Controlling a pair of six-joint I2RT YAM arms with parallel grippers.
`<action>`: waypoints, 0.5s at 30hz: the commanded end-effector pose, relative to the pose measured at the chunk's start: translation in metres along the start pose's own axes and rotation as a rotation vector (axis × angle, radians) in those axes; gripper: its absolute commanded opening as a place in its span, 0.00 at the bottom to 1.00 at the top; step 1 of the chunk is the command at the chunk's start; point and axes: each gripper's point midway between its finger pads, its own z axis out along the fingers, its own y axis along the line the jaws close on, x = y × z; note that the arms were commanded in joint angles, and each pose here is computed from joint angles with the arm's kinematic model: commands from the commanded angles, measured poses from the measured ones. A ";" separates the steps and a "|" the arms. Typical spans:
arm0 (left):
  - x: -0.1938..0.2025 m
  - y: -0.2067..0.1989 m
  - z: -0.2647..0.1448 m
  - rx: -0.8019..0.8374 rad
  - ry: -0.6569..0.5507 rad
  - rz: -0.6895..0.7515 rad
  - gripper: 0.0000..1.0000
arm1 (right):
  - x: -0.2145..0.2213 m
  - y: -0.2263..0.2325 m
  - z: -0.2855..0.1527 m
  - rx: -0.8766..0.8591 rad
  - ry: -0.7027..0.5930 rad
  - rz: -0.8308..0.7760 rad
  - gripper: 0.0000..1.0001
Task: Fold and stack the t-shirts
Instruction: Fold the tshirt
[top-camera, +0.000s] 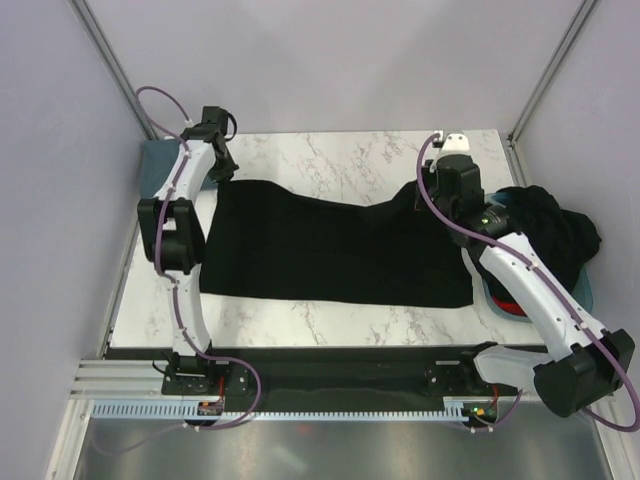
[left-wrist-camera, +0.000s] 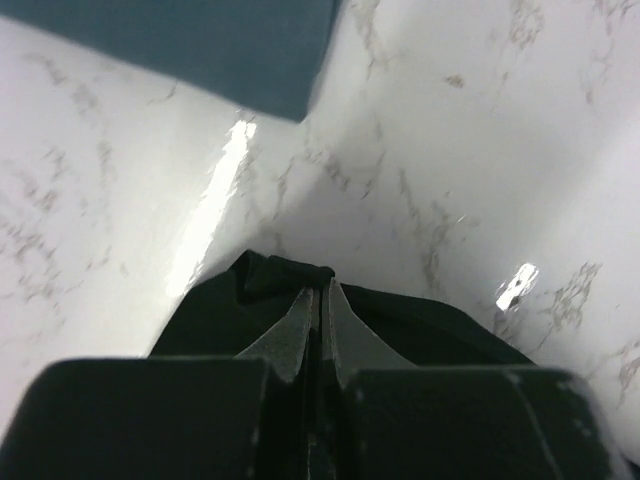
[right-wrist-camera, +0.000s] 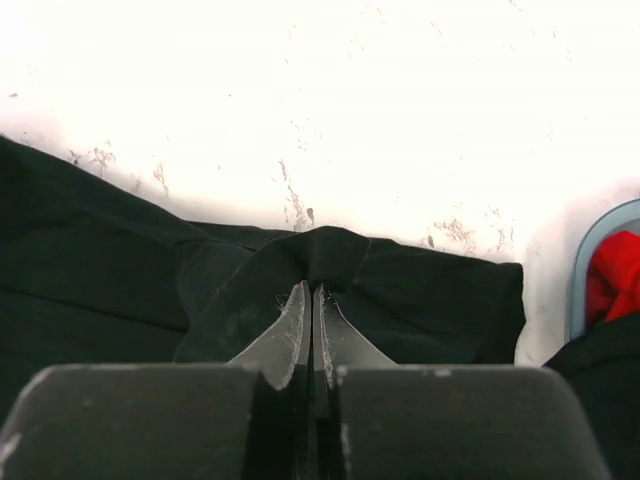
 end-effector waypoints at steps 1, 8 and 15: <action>-0.005 0.028 -0.043 -0.061 -0.062 -0.010 0.02 | 0.006 -0.008 -0.012 0.013 0.008 -0.038 0.00; 0.011 0.057 -0.067 -0.118 -0.081 -0.006 0.02 | 0.045 -0.018 -0.013 0.023 0.070 -0.033 0.00; 0.042 0.078 -0.076 -0.150 -0.048 -0.001 0.02 | 0.067 -0.025 -0.019 0.035 0.090 -0.021 0.00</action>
